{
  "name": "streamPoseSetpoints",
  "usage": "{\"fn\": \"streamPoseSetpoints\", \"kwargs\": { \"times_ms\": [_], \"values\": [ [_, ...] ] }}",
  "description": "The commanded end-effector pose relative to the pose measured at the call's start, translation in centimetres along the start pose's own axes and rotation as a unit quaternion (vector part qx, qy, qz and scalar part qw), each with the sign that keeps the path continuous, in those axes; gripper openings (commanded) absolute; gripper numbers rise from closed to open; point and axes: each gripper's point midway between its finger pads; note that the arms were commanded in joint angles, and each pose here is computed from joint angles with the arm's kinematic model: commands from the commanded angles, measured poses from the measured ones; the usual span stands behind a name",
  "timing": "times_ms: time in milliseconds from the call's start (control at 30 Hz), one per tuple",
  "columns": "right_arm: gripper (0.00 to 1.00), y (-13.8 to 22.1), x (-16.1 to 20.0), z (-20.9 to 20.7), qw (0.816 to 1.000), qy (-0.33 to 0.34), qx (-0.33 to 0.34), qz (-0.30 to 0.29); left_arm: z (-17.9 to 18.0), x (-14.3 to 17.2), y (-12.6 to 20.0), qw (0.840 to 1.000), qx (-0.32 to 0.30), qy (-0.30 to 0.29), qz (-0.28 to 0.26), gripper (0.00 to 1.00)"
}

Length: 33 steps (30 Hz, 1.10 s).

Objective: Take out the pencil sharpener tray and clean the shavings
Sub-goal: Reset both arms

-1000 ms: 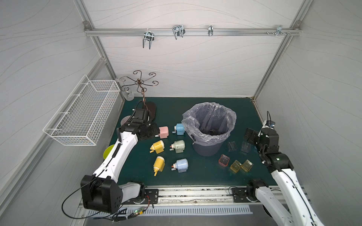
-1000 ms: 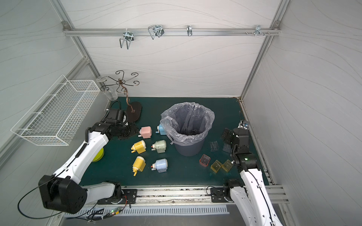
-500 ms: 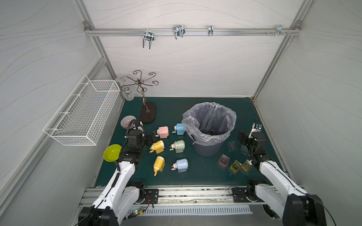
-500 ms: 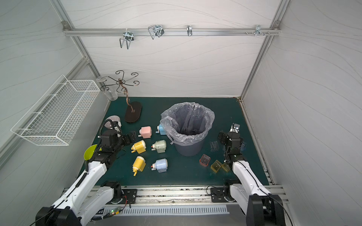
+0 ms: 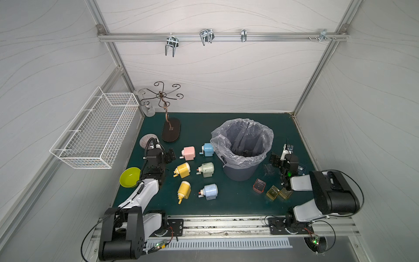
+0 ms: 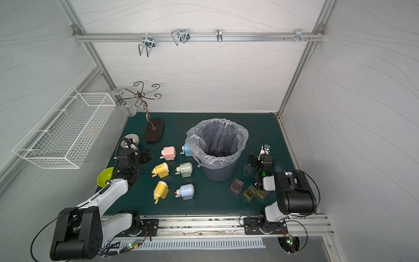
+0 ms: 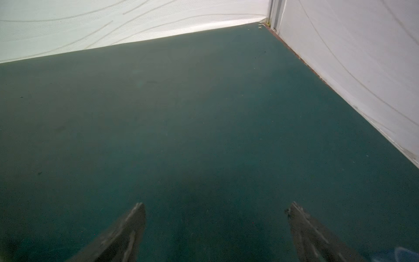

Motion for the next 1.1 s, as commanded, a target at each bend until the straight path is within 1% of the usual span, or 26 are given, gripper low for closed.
{"fn": "streamPoseSetpoints", "kwargs": {
  "times_ms": [0, 67, 133, 167, 233, 300, 333, 367, 400, 433, 500, 600, 667, 733, 1000, 1067],
  "values": [
    [0.99, -0.5, -3.6, 1.5, 0.995, 0.015, -0.05, -0.08, 0.1, -3.0, -0.2, 0.997, 0.0, 0.001, -0.071, 0.99],
    [0.99, -0.8, -3.3, 1.9, 0.997, 0.015, -0.062, -0.048, 0.5, -2.7, -0.8, 0.997, -0.003, -0.001, -0.078, 0.99],
    [0.99, -1.3, -3.7, 2.4, 0.995, 0.02, -0.078, -0.056, 0.9, -2.1, -1.6, 0.998, -0.007, 0.01, -0.069, 0.99],
    [0.99, -1.3, -3.6, 2.9, 0.994, 0.023, -0.099, -0.049, 0.9, -1.8, -2.1, 0.998, -0.005, 0.014, -0.066, 0.99],
    [0.99, -1.7, -3.7, 3.6, 0.991, 0.026, -0.124, -0.035, 0.5, -0.8, -2.8, 0.998, 0.011, 0.011, -0.06, 0.99],
    [0.99, -1.8, -3.8, 4.8, 0.986, 0.042, -0.158, -0.032, 0.7, -0.3, -3.5, 0.997, 0.011, 0.023, -0.066, 0.99],
    [0.99, -1.7, -3.9, 5.6, 0.982, 0.052, -0.18, -0.03, 0.4, -0.1, -3.8, 0.997, 0.024, 0.023, -0.07, 0.99],
    [0.99, -1.8, -3.8, 5.9, 0.981, 0.056, -0.185, -0.028, -0.3, 0.3, -4.0, 0.997, 0.043, 0.012, -0.066, 0.99],
    [0.99, -1.7, -3.8, 5.9, 0.981, 0.057, -0.185, -0.029, -1.0, 0.9, -4.2, 0.997, 0.059, 0.0, -0.052, 0.99],
    [0.99, -1.7, -3.8, 5.9, 0.98, 0.057, -0.187, -0.028, -1.2, 1.3, -4.5, 0.997, 0.063, -0.007, -0.051, 0.99],
    [0.99, -1.7, -3.8, 5.9, 0.98, 0.057, -0.186, -0.028, -1.2, 1.5, -4.9, 0.996, 0.065, -0.007, -0.059, 0.99],
    [0.99, -1.7, -3.8, 5.9, 0.98, 0.057, -0.186, -0.029, -1.7, 1.9, -5.2, 0.997, 0.065, -0.019, -0.034, 0.99],
    [0.99, -1.7, -3.9, 5.9, 0.98, 0.056, -0.187, -0.029, -1.9, 1.8, -5.4, 0.997, 0.07, -0.021, -0.039, 0.99],
    [0.99, -1.7, -3.9, 5.9, 0.98, 0.057, -0.187, -0.029, -2.0, 2.0, -5.5, 0.997, 0.069, -0.024, -0.026, 0.99],
    [0.99, -1.9, -3.8, 5.9, 0.981, 0.06, -0.182, -0.025, -2.0, 2.0, -5.6, 0.997, 0.069, -0.025, -0.027, 0.99],
    [0.99, -2.1, -3.7, 6.3, 0.981, 0.073, -0.177, -0.019, -2.0, 2.0, -5.6, 0.997, 0.068, -0.026, -0.026, 0.99]
  ]
}}
Point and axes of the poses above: each gripper's point midway between its finger pads, its own y axis back along the fingers, its own z axis along the line the jaws close on, x = y × z, and after that the axes turned 10 degrees about y, right-handed
